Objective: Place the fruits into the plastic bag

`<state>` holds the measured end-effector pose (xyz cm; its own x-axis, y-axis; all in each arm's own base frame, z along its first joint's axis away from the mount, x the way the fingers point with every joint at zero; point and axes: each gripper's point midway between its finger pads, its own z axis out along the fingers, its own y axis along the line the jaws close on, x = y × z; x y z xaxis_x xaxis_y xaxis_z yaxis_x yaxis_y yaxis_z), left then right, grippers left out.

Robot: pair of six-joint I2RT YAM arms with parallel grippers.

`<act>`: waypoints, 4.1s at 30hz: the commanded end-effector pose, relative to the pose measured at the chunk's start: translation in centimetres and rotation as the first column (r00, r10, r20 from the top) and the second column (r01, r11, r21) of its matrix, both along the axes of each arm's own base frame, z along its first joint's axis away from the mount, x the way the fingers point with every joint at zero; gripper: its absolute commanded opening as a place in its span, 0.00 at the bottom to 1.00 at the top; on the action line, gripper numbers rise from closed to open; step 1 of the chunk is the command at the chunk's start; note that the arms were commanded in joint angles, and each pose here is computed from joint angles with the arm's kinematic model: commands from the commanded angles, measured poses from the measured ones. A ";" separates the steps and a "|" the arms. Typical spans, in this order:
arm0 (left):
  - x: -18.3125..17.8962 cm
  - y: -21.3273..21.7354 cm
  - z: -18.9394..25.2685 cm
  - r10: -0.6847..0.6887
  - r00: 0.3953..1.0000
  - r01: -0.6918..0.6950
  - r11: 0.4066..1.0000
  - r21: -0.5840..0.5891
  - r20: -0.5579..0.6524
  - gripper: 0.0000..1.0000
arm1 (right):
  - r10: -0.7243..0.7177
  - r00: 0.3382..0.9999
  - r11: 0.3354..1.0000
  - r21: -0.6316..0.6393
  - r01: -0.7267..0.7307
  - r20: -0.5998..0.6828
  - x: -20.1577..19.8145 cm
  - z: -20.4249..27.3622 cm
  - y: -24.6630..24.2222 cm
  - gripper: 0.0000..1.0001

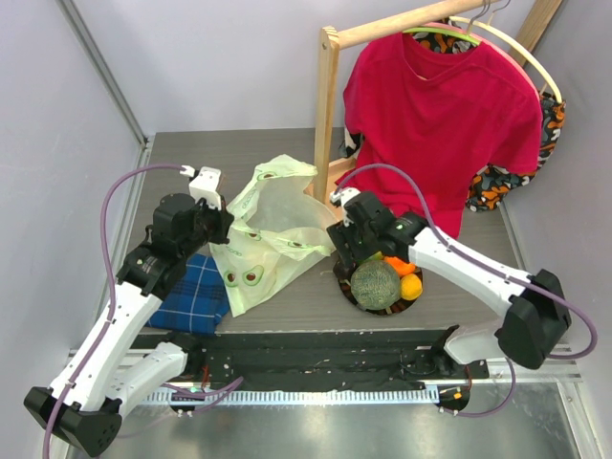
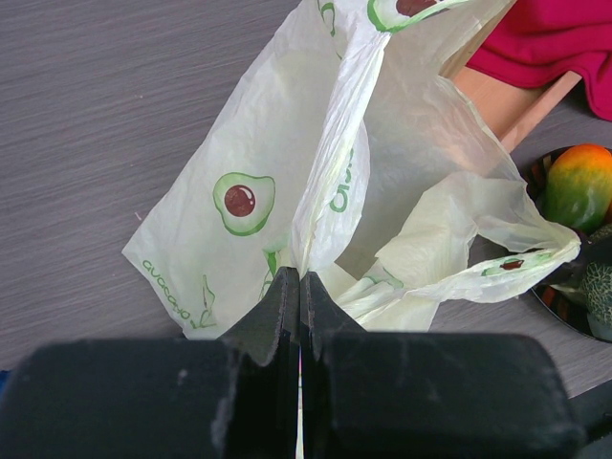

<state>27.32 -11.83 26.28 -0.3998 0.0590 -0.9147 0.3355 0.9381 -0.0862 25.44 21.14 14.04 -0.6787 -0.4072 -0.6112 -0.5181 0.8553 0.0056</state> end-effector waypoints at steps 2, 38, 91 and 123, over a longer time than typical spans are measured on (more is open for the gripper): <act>0.3 0.1 1.2 0.013 0.999 -0.012 1.000 -0.021 0.046 0.00 | 0.106 0.994 0.994 -0.015 -0.107 -0.005 0.0 -0.8 2.4 0.72; 0.4 -0.1 1.0 0.006 0.999 -0.005 1.000 -0.023 0.035 0.00 | 0.180 0.983 0.984 -0.013 -0.180 0.015 0.6 -1.8 3.7 0.34; 0.3 0.0 1.1 0.009 0.999 -0.009 1.000 -0.022 0.040 0.00 | 0.089 0.994 0.996 -0.011 -0.090 -0.061 2.0 -6.6 2.1 0.49; 0.3 0.1 1.3 0.014 0.999 -0.013 1.000 -0.025 0.048 0.00 | 0.076 0.928 0.826 0.498 -0.263 0.364 5.7 13.0 10.3 0.37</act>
<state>27.31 -11.85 26.28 -0.4006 0.0568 -0.9145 0.3349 0.9381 -0.0884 27.11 29.29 24.25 -0.4176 -0.1558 -0.8952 -0.7405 0.6293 0.2359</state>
